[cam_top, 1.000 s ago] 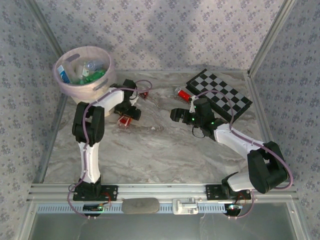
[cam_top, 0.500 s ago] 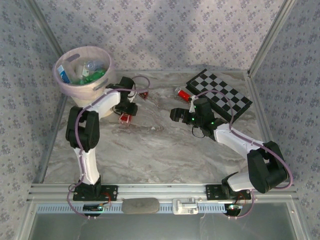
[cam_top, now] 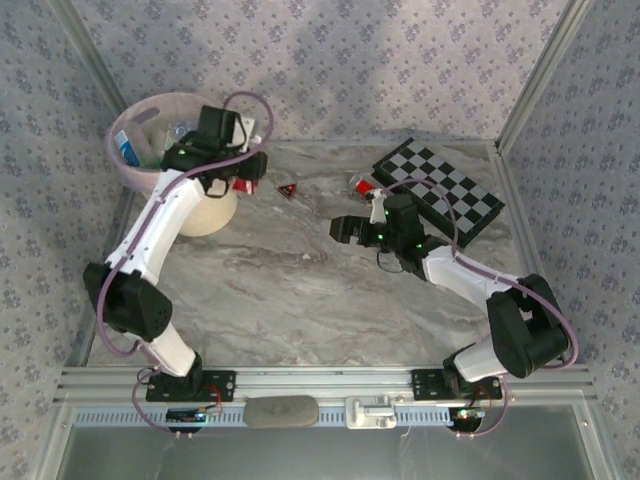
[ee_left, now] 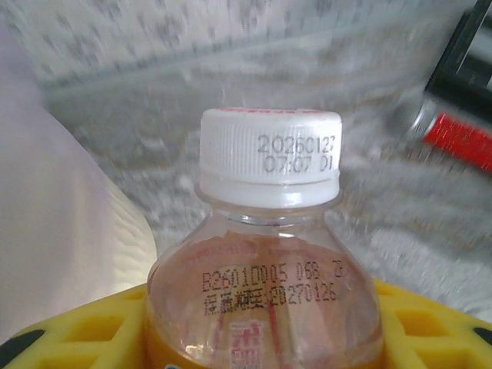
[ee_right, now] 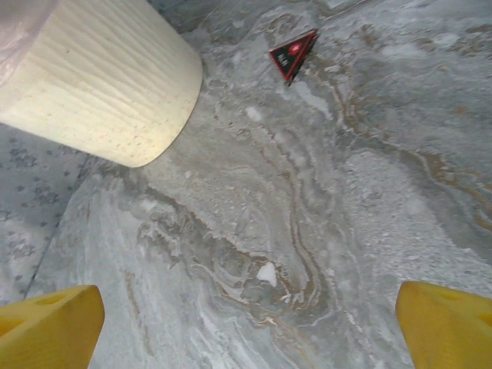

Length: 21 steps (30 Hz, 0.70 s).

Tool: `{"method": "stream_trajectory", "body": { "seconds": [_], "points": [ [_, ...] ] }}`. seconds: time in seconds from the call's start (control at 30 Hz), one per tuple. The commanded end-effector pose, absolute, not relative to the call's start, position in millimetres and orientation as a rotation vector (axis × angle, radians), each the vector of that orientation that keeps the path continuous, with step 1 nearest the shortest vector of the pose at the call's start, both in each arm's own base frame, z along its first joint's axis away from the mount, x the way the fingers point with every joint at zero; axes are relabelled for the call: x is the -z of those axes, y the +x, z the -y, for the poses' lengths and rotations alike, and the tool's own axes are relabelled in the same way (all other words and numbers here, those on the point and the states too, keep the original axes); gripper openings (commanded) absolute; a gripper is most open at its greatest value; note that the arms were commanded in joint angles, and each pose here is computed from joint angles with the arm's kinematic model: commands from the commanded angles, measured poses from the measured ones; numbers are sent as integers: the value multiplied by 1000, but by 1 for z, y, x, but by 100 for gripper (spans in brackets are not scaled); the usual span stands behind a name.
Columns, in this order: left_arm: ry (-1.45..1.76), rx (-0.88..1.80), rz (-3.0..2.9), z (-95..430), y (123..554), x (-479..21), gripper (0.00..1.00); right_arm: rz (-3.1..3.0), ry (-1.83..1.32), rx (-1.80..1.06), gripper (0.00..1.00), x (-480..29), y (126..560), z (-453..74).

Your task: Put the plastic bottles in the bin

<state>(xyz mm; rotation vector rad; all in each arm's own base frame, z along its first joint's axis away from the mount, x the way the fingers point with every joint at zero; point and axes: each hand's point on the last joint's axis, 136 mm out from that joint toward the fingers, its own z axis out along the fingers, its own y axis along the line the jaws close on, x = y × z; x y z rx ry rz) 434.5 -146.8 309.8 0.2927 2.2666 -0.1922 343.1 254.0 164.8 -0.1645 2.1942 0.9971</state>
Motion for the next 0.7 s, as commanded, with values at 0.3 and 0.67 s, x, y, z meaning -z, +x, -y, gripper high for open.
{"method": "stream_trajectory", "body": {
  "seconds": [0.3, 0.67],
  "points": [
    [25, 69, -1823, 47, 431, -475, 48, -2159, -267, -1075, 99, -179, 338, -276],
    [-192, -72, -1801, -34, 446, -476, 50, -2172, -271, -1057, 99, -179, 338, -275]
  ]
}}
